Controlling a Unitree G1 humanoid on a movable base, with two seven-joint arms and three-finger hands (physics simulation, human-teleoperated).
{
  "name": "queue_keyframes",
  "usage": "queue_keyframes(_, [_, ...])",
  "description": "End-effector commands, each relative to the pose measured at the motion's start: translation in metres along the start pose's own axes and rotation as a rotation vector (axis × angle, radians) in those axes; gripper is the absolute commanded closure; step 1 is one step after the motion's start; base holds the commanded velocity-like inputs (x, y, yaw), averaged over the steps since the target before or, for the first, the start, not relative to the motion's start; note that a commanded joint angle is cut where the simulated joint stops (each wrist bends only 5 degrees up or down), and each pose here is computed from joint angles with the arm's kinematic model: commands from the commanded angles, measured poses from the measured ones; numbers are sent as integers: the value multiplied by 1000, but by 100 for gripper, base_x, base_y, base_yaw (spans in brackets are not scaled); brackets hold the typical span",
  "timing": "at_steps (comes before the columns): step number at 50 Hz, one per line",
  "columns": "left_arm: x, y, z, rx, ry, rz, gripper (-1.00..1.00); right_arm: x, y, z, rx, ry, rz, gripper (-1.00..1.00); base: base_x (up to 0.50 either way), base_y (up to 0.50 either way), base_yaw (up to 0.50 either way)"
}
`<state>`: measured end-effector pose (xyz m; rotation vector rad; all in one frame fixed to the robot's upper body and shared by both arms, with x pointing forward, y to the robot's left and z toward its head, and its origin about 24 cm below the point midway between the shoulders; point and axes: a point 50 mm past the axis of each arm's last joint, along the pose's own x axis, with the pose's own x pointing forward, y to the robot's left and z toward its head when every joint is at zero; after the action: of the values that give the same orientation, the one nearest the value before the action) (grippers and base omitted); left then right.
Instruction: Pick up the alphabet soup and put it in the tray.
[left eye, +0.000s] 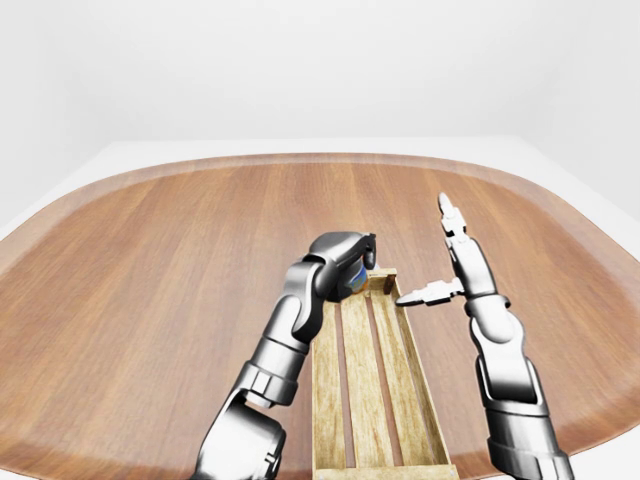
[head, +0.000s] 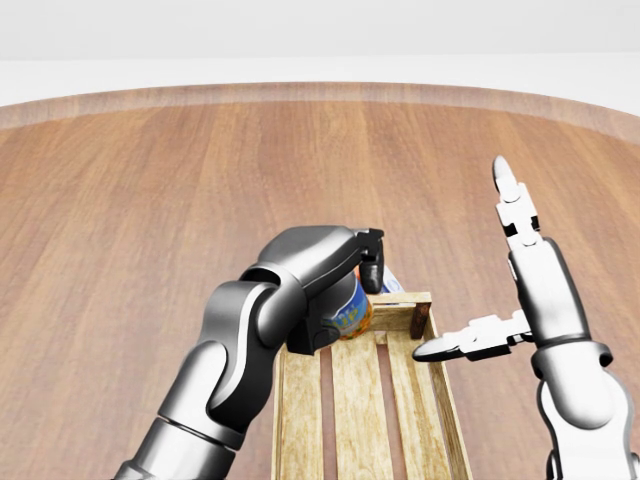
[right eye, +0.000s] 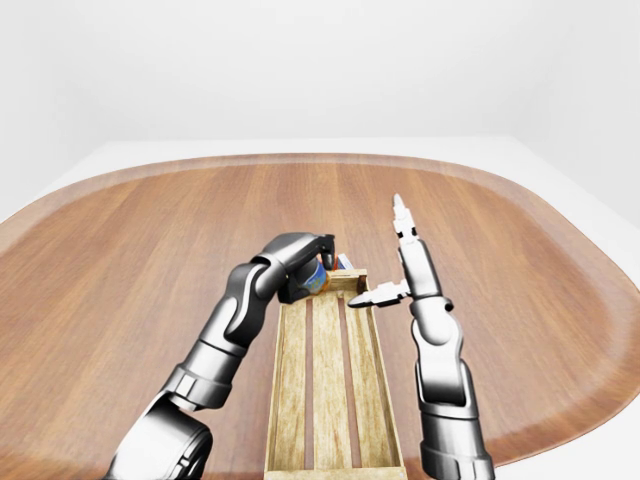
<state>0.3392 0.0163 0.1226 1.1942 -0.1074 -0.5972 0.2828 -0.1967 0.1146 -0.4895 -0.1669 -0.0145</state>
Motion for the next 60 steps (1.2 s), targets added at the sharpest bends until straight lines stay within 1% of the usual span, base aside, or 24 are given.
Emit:
queue_keyframes(1, [15, -15, 8, -36, -2, -25, 100, 0, -1, 0, -2, 0, -3, -100, 0, 0, 0])
queue_keyframes(4, [19, -18, 9, -45, 2, -34, 100, -1, -2, 1, -2, -4, -6, -100, 0, 0, 0])
queue_keyframes(8, [26, -32, 7, -48, 27, -60, 100, -1, -5, 3, -3, -12, -10, -100, 0, 0, 0])
queue_keyframes(14, [32, -46, 1, -58, 66, -82, 100, -3, -5, -1, 2, 1, -14, -100, 0, 0, 0])
queue_keyframes(21, [37, -53, 2, -56, 82, -95, 100, -2, -4, 0, 5, -1, -11, -100, 0, 0, 0])
queue_keyframes(26, [37, -64, 0, -51, 100, -112, 100, -3, -4, -2, 6, 4, -14, -100, 0, 0, 0])
queue_keyframes(28, [36, -74, -2, -46, 115, -128, 100, -3, -4, -2, 10, 6, -14, -100, 0, 0, 0])
queue_keyframes(30, [36, -79, -4, -43, 125, -136, 100, -3, -3, -3, 12, 11, -13, -100, 0, 0, 0])
queue_keyframes(39, [36, -92, -9, -54, 165, -156, 100, -2, -2, -3, 15, 11, -13, -100, 0, 0, 0])
queue_keyframes(50, [33, -104, -10, -59, 186, -173, 100, -3, -1, -5, 23, 16, -14, -100, 0, 0, 0])
queue_keyframes(60, [33, -108, -5, -77, 176, -178, 100, -4, -1, -5, 29, 16, -16, -100, 0, 0, 0])
